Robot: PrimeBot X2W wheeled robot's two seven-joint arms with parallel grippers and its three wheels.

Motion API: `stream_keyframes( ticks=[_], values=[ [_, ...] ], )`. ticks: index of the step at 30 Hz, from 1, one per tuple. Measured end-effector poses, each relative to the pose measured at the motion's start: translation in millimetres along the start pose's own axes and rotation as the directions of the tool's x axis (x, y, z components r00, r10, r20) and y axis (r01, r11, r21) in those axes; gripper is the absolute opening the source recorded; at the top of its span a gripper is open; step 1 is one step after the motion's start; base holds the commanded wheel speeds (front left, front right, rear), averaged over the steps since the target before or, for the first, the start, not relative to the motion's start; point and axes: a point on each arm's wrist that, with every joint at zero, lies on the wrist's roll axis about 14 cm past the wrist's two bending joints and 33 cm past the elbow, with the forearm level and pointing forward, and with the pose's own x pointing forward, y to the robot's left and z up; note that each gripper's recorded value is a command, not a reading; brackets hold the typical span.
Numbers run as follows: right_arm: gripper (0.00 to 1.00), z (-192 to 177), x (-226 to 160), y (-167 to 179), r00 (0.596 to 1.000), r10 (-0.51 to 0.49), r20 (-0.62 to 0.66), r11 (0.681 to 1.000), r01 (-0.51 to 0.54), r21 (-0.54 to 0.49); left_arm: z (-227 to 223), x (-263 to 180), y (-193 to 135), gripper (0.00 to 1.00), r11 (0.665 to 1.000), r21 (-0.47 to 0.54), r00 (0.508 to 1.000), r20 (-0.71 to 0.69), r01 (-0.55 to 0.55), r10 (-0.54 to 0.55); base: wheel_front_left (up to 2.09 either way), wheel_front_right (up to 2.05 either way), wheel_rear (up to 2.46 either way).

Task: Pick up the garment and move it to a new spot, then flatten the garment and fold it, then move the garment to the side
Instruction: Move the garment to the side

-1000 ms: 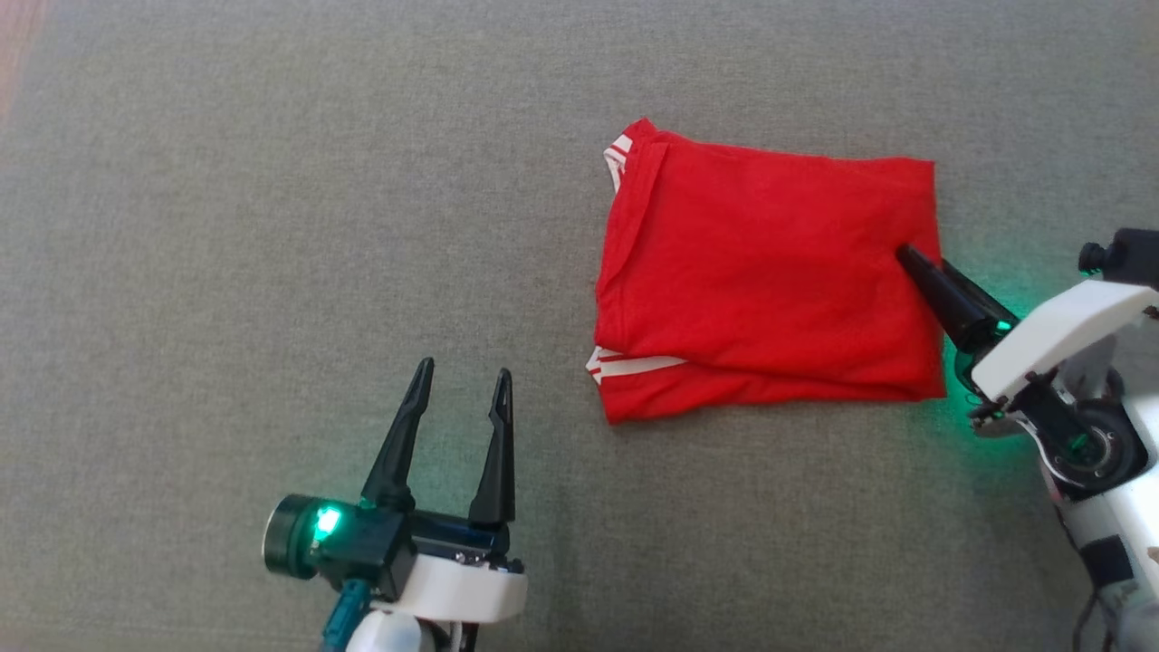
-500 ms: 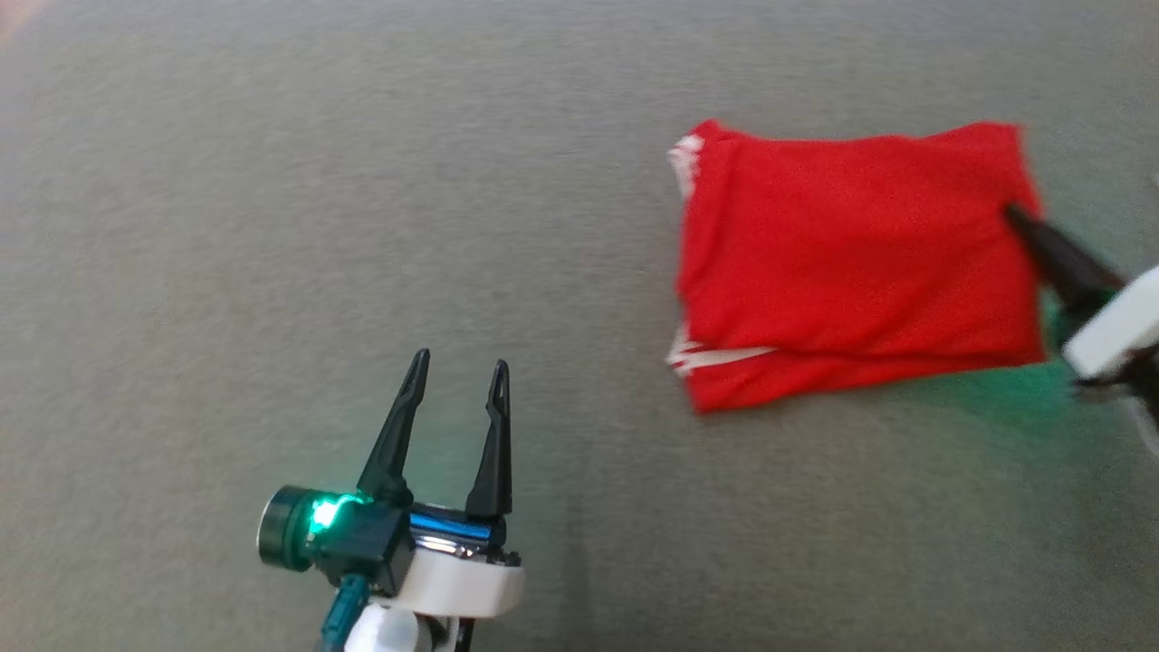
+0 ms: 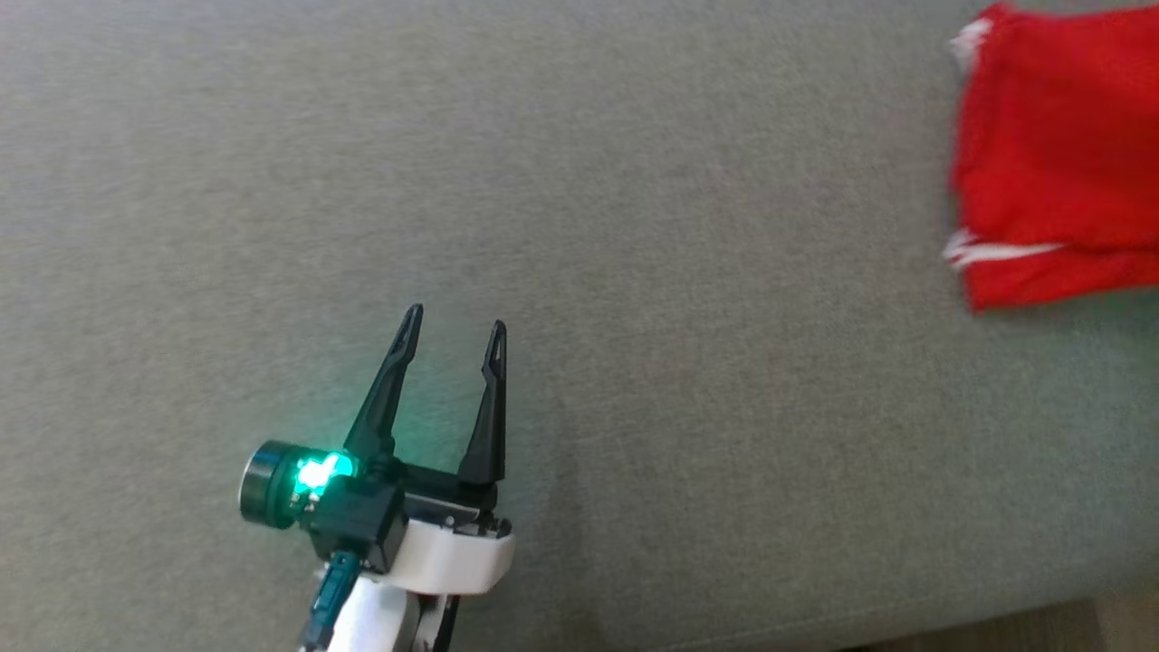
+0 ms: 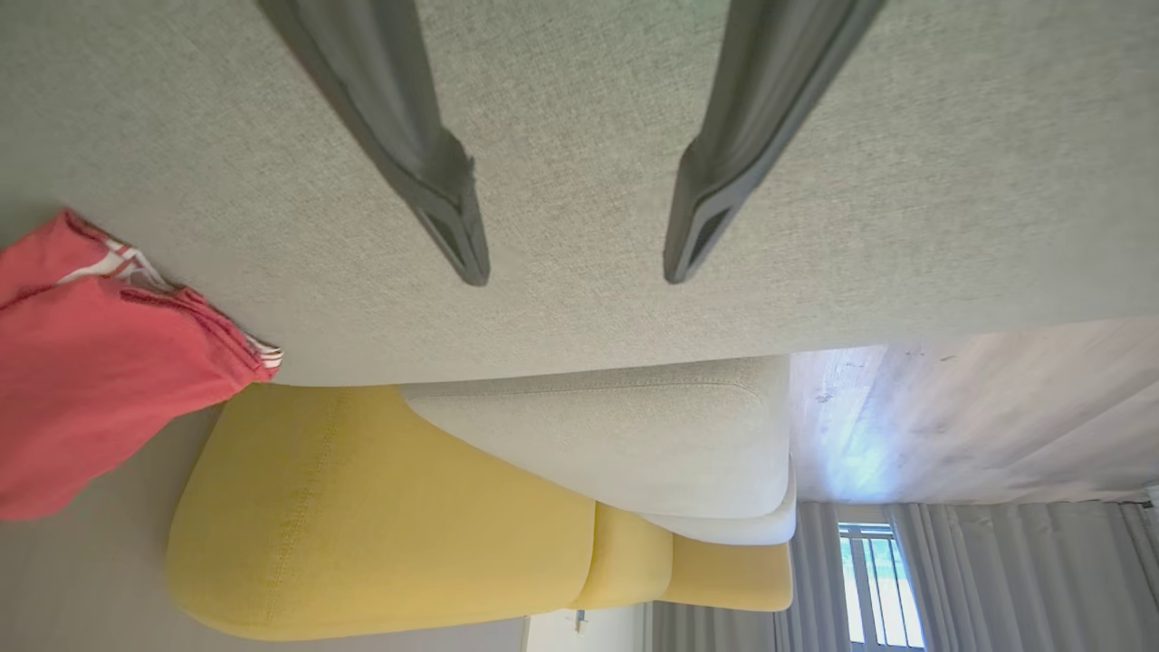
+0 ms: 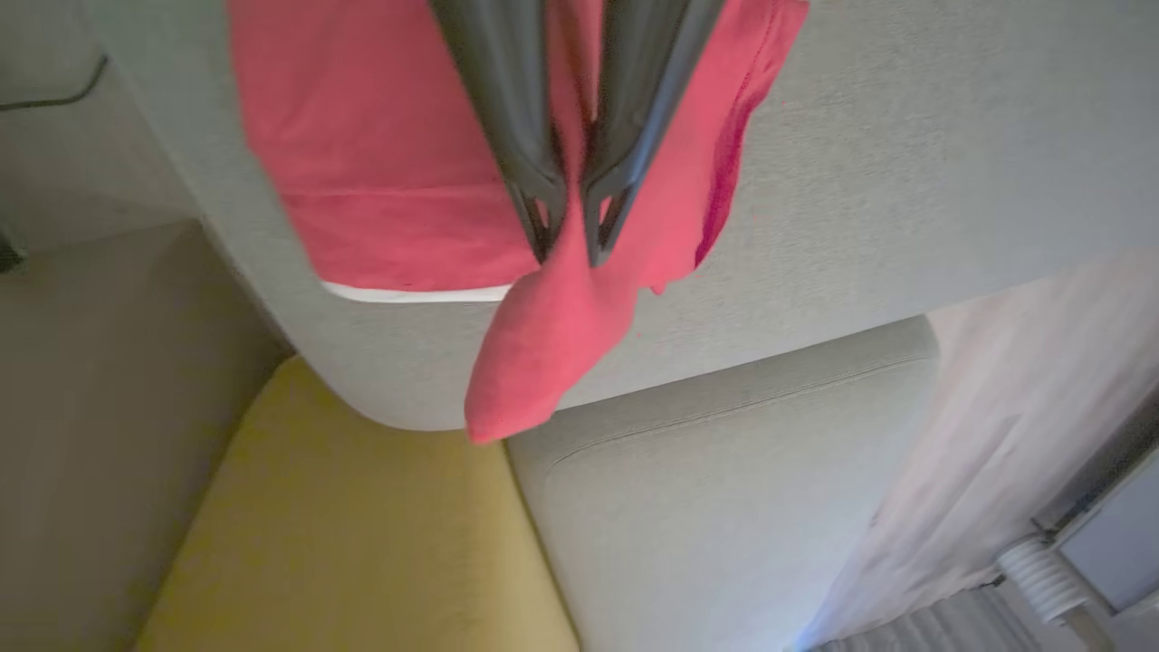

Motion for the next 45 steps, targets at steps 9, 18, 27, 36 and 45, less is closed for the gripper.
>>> stream_keyframes(
  ticks=[9,18,27,36,45],
  values=[
    [1.00,32.9,-9.4,-25.5,0.979,-0.115,0.170,0.978,0.141,-0.153,-1.7,7.5,-5.4,1.00,1.000,-0.001,1.000,0.001,0.028,-0.028,0.00,0.00,0.00],
    [1.00,18.4,2.3,64.4,0.949,0.051,0.311,0.983,0.007,-0.183,28.8,-17.3,8.3,1.00,0.998,-0.001,0.996,0.059,-0.070,0.070,0.00,0.00,0.00],
    [1.00,-61.3,-19.8,166.8,0.914,0.262,0.311,0.964,-0.234,-0.125,50.8,-69.5,28.9,1.00,0.979,-0.027,0.973,0.107,-0.204,0.206,0.00,0.00,0.00],
    [1.00,-93.6,-56.8,209.4,0.854,0.336,0.397,0.938,-0.264,-0.226,58.6,-127.9,41.1,1.00,0.949,-0.042,0.937,0.147,-0.314,0.317,0.00,0.00,0.00],
    [1.00,-108.0,-106.9,205.2,0.836,0.263,0.481,0.962,-0.192,-0.194,76.5,-150.4,33.2,1.00,0.954,0.000,0.929,0.223,-0.301,0.294,0.00,0.00,0.00]
  ],
)
